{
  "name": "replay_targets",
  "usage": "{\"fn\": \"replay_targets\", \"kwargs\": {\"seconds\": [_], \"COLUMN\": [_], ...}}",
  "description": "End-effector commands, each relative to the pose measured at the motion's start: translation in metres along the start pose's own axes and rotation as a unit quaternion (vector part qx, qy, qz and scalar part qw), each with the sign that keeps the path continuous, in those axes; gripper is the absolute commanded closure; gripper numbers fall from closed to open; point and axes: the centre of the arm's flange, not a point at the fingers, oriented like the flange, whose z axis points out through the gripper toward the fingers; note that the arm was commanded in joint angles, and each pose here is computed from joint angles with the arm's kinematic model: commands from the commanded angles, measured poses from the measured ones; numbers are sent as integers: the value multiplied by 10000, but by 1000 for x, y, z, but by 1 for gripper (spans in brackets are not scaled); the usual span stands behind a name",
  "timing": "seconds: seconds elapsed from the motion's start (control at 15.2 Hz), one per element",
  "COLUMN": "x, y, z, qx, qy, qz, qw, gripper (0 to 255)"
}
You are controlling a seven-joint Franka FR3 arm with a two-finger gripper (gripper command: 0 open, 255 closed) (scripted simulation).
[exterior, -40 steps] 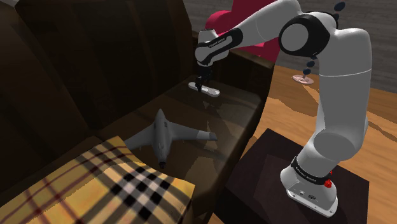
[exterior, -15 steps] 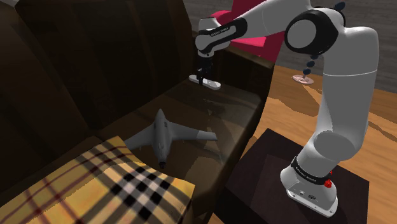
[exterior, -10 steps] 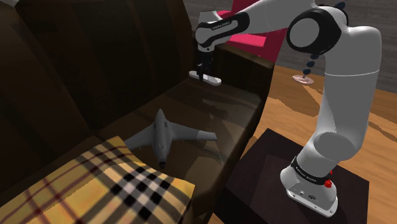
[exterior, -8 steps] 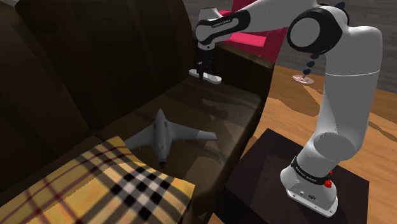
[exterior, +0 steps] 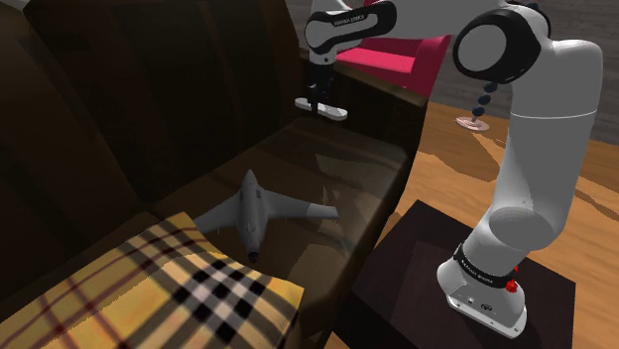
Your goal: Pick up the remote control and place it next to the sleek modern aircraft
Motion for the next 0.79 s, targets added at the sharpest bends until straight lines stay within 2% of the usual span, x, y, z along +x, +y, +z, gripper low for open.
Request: {"fn": "replay_targets", "kwargs": {"seconds": [0.0, 0.2, 0.73], "x": [1, 0, -56], "y": [2, 2, -87], "z": [-11, -24, -27], "qx": [0, 0, 0], "qy": [0, 0, 0], "qz": [-1, -1, -1], "qw": [10000, 10000, 10000], "gripper": [255, 255, 255]}}
